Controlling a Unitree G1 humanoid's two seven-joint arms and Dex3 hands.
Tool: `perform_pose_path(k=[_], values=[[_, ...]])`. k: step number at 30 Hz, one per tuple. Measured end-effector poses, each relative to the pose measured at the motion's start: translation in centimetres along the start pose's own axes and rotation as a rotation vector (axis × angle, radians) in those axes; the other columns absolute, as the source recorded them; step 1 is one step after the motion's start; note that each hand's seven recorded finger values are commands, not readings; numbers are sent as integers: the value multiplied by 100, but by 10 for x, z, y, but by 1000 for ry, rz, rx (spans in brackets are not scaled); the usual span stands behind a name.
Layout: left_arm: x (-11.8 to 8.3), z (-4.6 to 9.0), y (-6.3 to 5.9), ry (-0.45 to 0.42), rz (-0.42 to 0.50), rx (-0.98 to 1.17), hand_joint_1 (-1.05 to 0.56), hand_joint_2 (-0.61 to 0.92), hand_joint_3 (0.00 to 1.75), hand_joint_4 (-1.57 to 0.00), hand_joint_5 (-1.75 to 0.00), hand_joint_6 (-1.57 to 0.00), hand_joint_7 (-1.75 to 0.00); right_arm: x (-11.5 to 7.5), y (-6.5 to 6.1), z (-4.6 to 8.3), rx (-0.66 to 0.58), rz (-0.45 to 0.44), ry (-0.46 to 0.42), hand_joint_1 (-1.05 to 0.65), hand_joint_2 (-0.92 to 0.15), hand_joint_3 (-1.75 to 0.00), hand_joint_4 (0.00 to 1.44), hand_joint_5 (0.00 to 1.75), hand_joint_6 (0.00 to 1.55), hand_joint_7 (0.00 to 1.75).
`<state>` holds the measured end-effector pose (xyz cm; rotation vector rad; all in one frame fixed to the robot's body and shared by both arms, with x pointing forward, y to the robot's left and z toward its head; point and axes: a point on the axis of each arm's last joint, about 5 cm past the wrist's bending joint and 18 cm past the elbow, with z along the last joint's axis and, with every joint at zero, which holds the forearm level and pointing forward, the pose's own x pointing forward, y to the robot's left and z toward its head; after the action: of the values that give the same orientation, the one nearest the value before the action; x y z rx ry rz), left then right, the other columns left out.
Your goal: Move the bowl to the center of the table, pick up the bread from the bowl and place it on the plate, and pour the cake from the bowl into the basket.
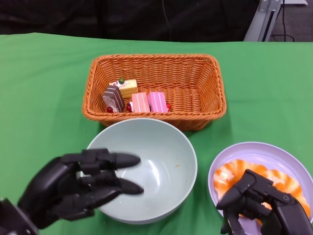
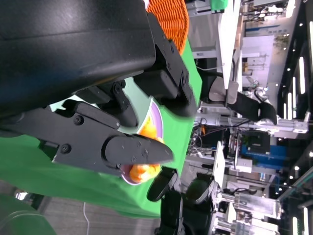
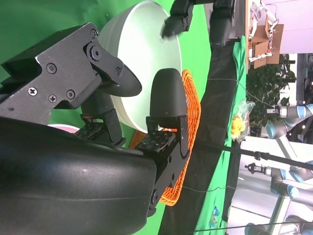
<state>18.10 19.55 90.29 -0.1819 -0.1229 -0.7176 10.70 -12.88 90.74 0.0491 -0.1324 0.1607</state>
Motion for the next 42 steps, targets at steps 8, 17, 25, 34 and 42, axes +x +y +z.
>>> perform_pose_path(k=[8, 17, 25, 34, 42], values=[[-4, -9, -23, -2, -30, 58, -5, 66, 104, -71, -174, -65, -159, -5, 12, 8, 97, 70, -25, -7, -51, -122, 67, 168, 62, 144], [-7, -9, -23, -9, -108, 61, -11, 63, 107, -74, -175, -60, -166, -11, 17, 25, 176, 210, -48, -6, -46, -127, 73, 165, 67, 141], [-9, -5, -25, -5, -125, 70, -12, 58, 118, -75, -175, -63, -161, -16, 20, 30, 166, 235, -46, -6, -45, -135, 73, 170, 65, 148], [-8, -4, -24, -40, -114, 101, -11, 61, 113, -73, -175, -61, -160, -9, 21, 26, 167, 200, -49, -10, -45, -128, 69, 167, 62, 145], [-4, -9, -25, -70, -80, 130, -11, 66, 105, -70, -175, -59, -160, -3, 21, 23, 130, 117, -77, -9, -48, -126, 68, 166, 63, 144]])
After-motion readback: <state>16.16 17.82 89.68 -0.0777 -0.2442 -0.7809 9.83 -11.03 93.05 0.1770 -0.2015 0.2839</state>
